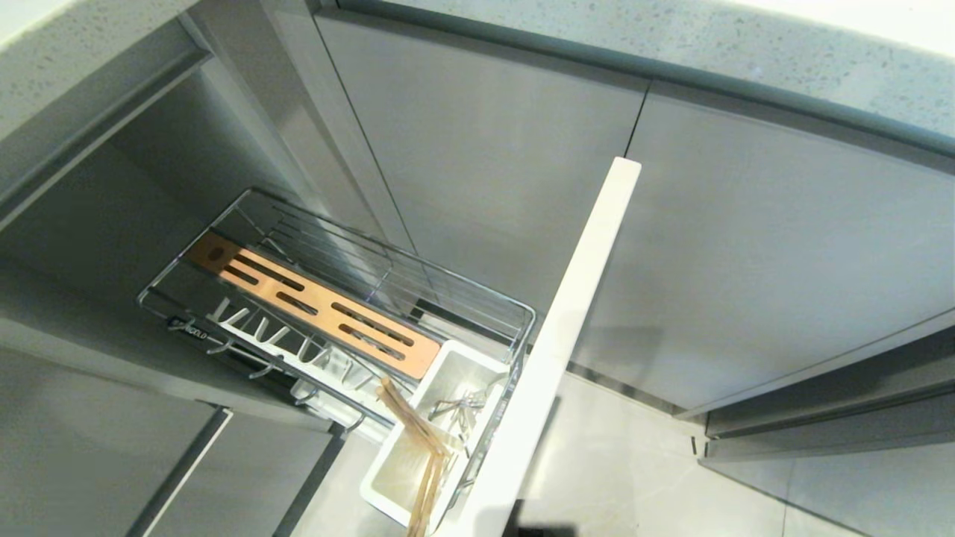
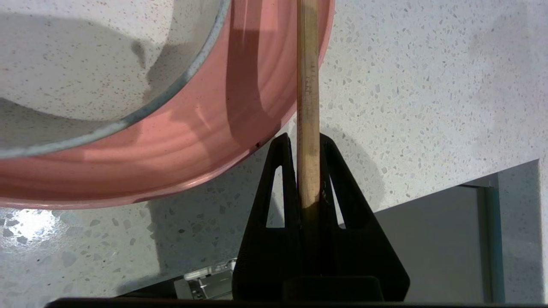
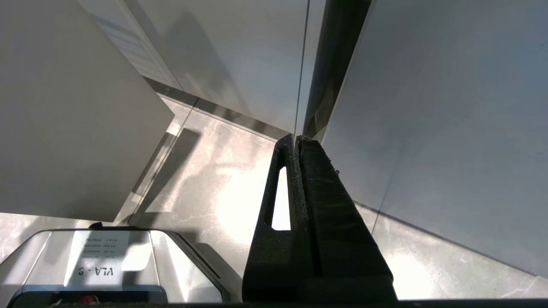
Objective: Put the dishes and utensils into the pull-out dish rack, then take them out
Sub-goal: Take the chopsticks out of the cupboard, then take the spoon out of the cupboard
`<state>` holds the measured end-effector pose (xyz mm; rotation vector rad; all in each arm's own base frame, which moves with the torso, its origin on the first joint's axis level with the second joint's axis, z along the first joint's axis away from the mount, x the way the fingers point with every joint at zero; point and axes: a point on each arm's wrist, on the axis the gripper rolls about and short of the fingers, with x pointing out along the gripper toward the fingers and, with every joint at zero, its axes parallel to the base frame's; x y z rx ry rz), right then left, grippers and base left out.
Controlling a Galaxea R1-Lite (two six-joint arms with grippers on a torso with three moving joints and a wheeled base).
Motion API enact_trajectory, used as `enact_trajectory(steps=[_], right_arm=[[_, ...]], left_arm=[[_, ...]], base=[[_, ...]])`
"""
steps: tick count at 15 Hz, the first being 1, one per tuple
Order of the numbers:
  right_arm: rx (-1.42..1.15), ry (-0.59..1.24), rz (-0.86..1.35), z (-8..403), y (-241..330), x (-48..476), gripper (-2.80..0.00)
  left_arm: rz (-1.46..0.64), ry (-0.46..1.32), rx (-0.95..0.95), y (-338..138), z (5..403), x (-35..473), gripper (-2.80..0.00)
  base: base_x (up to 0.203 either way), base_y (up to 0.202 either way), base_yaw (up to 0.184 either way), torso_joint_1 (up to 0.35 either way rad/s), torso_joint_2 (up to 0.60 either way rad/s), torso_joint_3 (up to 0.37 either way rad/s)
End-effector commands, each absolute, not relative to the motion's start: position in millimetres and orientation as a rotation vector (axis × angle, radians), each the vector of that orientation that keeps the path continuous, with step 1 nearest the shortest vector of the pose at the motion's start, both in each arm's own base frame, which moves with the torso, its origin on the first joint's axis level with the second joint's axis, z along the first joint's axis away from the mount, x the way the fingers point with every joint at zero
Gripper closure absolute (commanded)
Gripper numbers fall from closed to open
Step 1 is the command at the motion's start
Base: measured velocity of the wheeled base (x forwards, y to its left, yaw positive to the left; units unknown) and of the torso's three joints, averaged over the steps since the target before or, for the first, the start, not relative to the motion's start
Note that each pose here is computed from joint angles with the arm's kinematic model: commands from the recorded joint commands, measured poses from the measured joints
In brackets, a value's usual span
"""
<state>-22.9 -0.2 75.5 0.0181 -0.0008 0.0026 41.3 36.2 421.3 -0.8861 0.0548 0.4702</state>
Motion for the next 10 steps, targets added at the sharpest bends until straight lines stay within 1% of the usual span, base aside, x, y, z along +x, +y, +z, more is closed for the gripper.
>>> enact_trajectory(steps=[1, 10], right_arm=[[0.018, 0.002, 0.003, 75.1, -0.2, -22.7, 0.0], [0.018, 0.002, 0.003, 75.1, -0.2, -22.7, 0.0]], left_arm=[[0.47, 0.05, -0.888, 33.5, 421.4, 39.1, 0.0], [0.483, 0.072, -0.91, 39.0, 417.0, 42.8, 0.0]], base=[[0.0, 0.0, 0.0, 0.0, 0.0, 0.0], [0.0, 0.0, 0.0, 0.0, 0.0, 0.0]])
